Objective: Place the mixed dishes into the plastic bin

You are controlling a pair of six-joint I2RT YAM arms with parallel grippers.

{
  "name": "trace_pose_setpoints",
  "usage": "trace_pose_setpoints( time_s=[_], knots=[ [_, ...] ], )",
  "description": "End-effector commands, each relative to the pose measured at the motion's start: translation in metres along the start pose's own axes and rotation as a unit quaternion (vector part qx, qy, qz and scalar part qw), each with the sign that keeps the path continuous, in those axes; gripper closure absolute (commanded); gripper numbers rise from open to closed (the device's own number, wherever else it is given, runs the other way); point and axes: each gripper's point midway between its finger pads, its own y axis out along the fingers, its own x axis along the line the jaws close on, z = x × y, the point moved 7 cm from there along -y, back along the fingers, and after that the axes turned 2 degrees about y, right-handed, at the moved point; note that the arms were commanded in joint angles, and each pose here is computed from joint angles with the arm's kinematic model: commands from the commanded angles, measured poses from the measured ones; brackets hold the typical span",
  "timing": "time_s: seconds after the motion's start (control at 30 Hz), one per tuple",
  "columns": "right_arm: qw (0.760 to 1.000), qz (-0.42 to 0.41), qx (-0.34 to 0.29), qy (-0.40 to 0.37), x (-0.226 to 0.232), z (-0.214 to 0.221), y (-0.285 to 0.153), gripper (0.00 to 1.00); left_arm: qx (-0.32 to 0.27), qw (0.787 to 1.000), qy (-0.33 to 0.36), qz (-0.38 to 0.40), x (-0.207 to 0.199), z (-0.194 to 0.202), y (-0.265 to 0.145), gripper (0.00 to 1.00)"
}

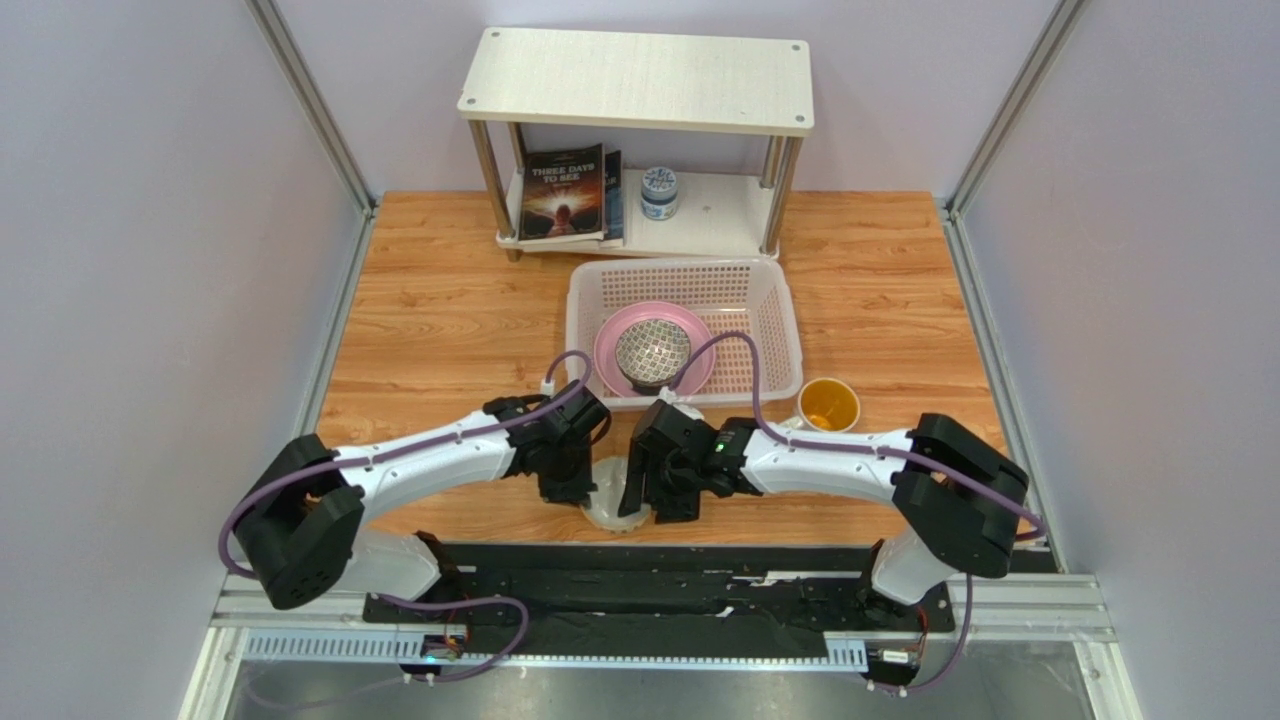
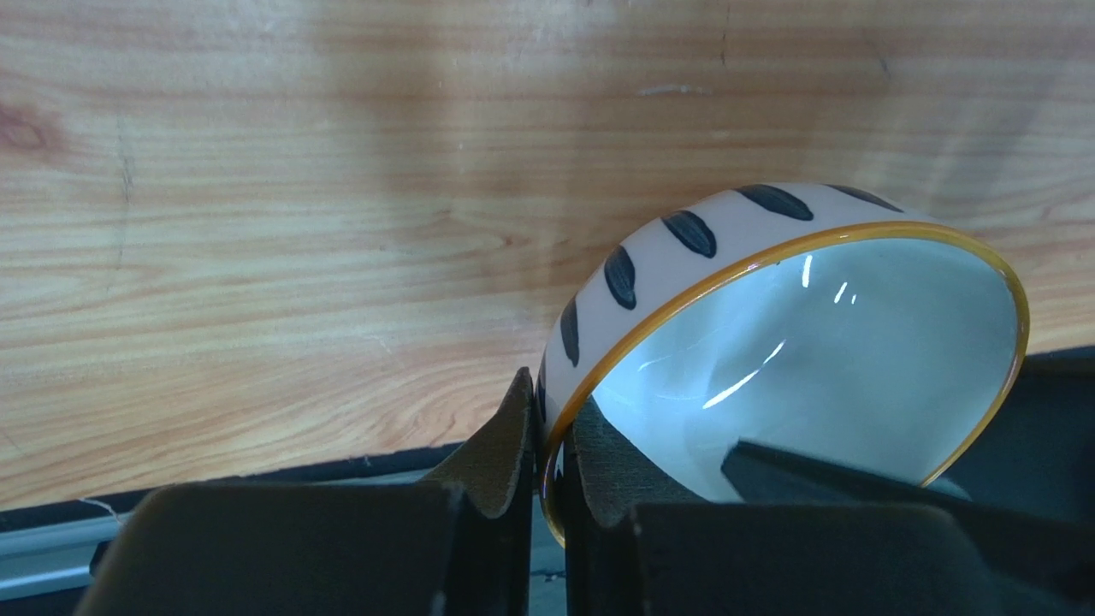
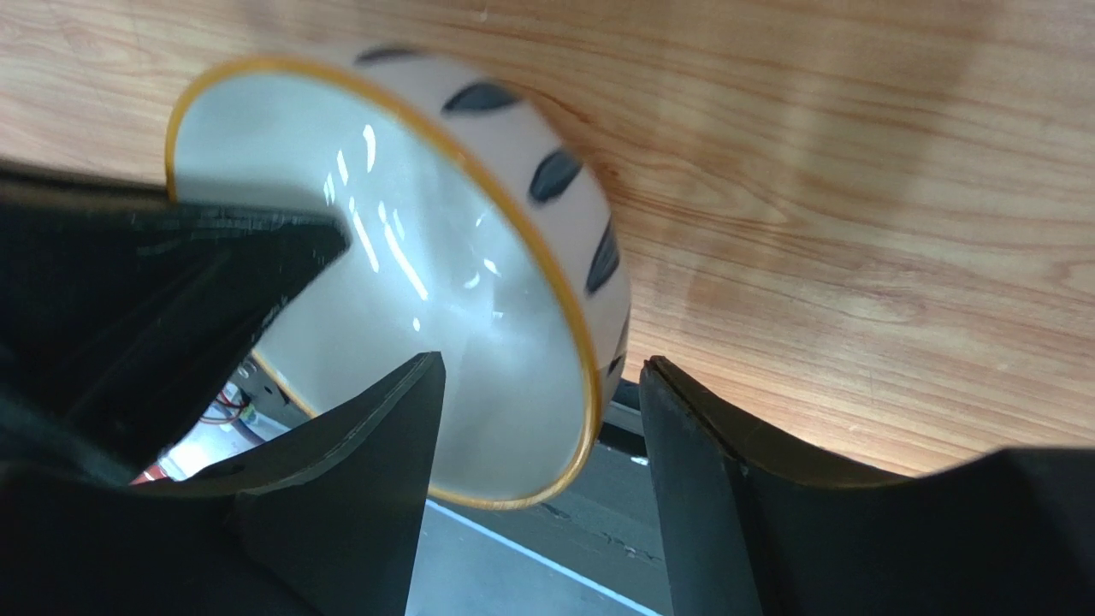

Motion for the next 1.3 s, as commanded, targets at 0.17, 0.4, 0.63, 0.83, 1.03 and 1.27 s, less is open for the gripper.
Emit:
trace_pose_setpoints(
  time_s=[0.17,0.4,0.63,0.83,1.03,1.27],
  knots=[
    [1.000,0.025,-0.014,-0.010,0.012,-0.004,-0.005,1.00,-0.026,0.999,-0.017,0.033,0.004,0.006,-0.034,0.68],
    [0.996,0.047,-0.028,-0.073,0.008,0.005,-0.046,1.00,-0.093,0.994,-0.051,0.014,0.028,0.009,-0.073,0.50],
    [0.991,0.008,-0.092,-0.101,0.034,-0.024,-0.129,1.00,-0.120,0.990,-0.078,-0.014,0.053,0.009,-0.087,0.44],
    [0.984,-0.012,-0.143,-0.102,0.046,-0.086,-0.172,1.00,-0.109,0.991,-0.081,-0.009,0.052,0.009,-0.083,0.45],
    [0.984,0.009,-0.159,-0.076,0.041,-0.179,-0.180,1.00,-0.112,0.990,-0.079,-0.011,0.053,0.009,-0.085,0.45],
    [0.988,0.042,-0.127,-0.073,0.047,-0.235,-0.144,1.00,-0.102,0.991,-0.082,-0.007,0.053,0.012,-0.079,0.45]
  ],
)
